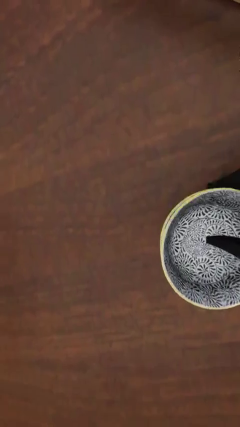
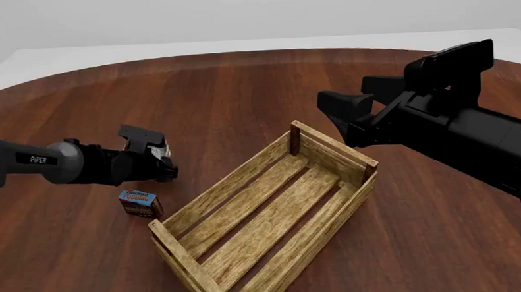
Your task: Stack the right bowl on the left bowl and place them in the tray.
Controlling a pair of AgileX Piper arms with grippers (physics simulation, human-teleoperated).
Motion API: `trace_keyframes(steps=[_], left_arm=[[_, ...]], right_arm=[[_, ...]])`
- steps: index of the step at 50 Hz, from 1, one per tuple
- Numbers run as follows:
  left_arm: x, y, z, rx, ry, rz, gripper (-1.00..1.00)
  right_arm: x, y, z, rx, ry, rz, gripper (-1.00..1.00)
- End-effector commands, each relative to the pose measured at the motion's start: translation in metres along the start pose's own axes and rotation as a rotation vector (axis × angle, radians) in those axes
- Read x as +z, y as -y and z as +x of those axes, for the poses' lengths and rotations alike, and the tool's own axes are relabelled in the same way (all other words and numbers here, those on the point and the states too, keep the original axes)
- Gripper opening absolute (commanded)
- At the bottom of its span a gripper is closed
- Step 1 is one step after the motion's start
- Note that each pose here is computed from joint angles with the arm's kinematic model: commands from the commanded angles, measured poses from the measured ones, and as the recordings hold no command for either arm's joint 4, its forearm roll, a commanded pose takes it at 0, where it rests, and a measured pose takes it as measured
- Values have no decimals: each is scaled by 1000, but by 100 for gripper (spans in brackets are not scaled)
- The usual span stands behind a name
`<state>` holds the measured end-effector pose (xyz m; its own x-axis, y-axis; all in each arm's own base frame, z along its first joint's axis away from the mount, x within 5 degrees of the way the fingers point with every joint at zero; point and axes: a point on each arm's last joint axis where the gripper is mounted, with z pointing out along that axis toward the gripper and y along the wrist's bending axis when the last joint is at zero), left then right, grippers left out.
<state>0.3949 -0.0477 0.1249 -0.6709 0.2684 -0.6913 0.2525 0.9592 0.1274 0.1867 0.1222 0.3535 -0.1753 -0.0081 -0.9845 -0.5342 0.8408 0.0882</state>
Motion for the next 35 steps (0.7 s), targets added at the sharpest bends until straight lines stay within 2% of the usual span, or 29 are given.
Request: trace_keyframes(steps=[1,17,35], left_arm=[[5,0,10,-147,-30,-4,-100],[-4,2,5,-139,-12,-1,-100],[-32,-3,-22,-129,46,-9,-100]], right_arm=[[0,0,0,-1,-1,-1,100],[0,0,0,-1,-1,-1,100],[0,0,0,0,-1,-1,100]])
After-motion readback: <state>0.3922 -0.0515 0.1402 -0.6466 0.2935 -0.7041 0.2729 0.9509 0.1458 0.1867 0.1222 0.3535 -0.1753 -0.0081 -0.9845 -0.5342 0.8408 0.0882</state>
